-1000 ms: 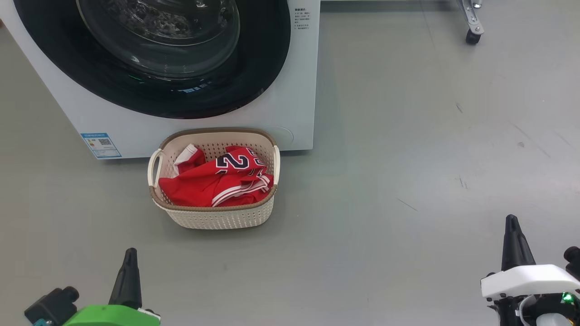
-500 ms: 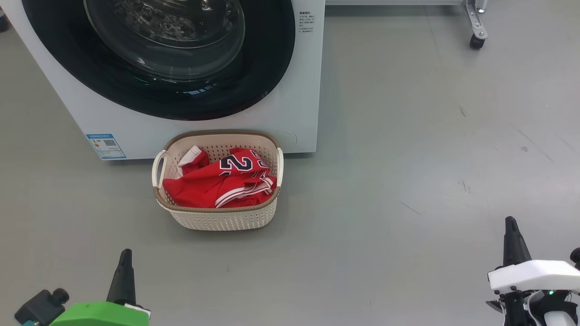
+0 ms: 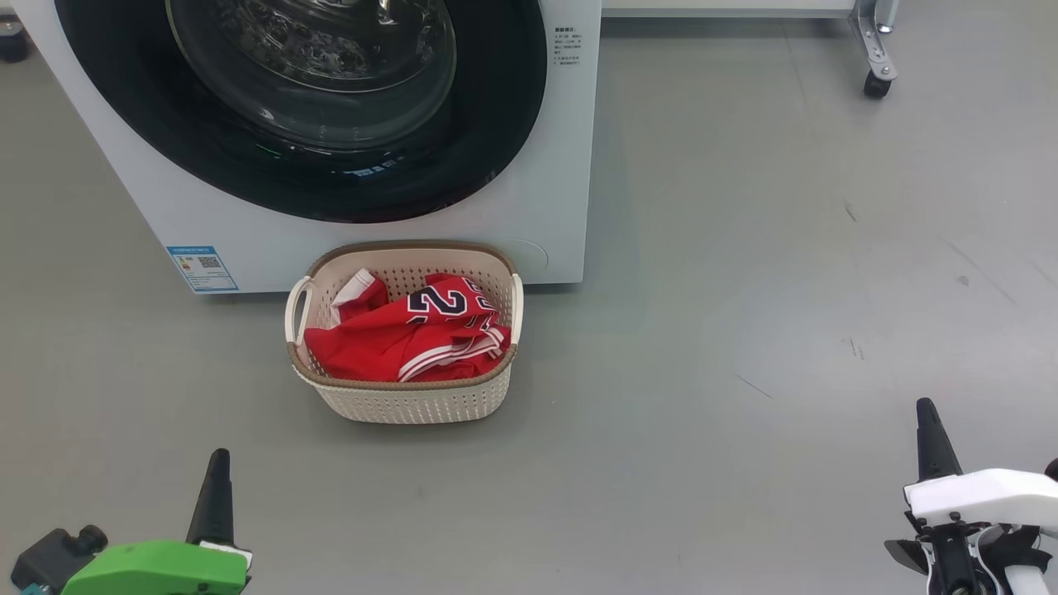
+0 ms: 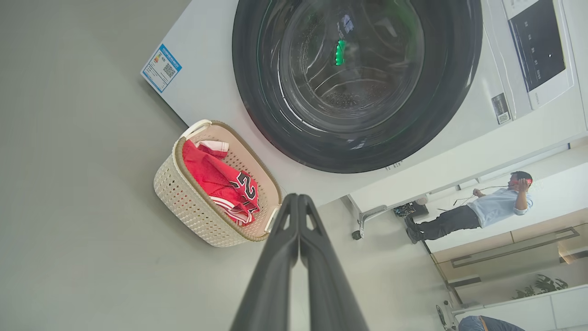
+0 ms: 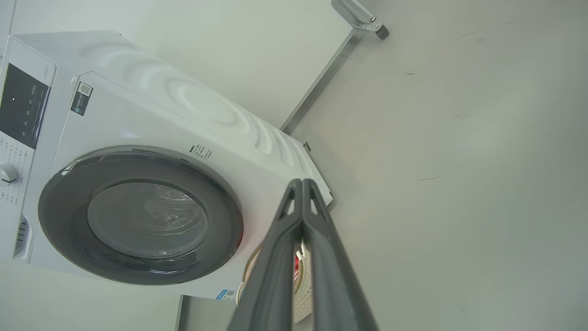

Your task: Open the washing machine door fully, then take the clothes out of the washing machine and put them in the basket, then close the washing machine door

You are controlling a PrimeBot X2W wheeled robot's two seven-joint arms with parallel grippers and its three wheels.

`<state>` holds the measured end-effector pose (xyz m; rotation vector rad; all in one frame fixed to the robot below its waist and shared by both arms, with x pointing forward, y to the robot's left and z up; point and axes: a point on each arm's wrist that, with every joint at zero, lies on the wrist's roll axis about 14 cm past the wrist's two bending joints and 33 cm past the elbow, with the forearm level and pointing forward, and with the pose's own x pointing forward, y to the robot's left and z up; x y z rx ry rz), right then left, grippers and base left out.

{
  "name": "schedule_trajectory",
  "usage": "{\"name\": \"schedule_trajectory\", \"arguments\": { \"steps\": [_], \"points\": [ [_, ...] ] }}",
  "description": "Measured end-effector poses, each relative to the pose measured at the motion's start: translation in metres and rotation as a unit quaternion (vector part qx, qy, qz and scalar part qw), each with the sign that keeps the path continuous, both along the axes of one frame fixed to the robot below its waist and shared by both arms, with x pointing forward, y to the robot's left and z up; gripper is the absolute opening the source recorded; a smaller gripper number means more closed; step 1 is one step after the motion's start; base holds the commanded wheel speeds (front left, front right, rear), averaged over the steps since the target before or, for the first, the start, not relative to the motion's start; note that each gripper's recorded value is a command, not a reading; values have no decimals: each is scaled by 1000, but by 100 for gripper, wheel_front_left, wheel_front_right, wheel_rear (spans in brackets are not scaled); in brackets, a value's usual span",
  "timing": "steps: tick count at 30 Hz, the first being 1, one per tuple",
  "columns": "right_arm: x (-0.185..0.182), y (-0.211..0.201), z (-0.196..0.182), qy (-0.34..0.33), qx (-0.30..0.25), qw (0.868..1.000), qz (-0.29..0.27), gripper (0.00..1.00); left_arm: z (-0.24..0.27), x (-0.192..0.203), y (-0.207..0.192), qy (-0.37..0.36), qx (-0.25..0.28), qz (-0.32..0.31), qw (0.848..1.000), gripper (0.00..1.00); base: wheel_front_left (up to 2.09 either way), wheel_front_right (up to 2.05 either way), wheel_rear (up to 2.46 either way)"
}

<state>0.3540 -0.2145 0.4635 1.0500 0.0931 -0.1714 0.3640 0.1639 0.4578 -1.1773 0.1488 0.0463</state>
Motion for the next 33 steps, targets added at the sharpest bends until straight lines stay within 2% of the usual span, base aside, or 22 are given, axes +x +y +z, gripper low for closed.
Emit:
{"name": "schedule_trajectory", "arguments": {
  "steps": [16,33],
  "points": [
    [8,5,3,-15,107,994,0,0,5,3,7,0,-82,12,997,0,0,0,0],
    [16,9,9,-36,225,974,-1,0,16,8,16,-12,-173,25,985,0,0,0,0]
  ]
}}
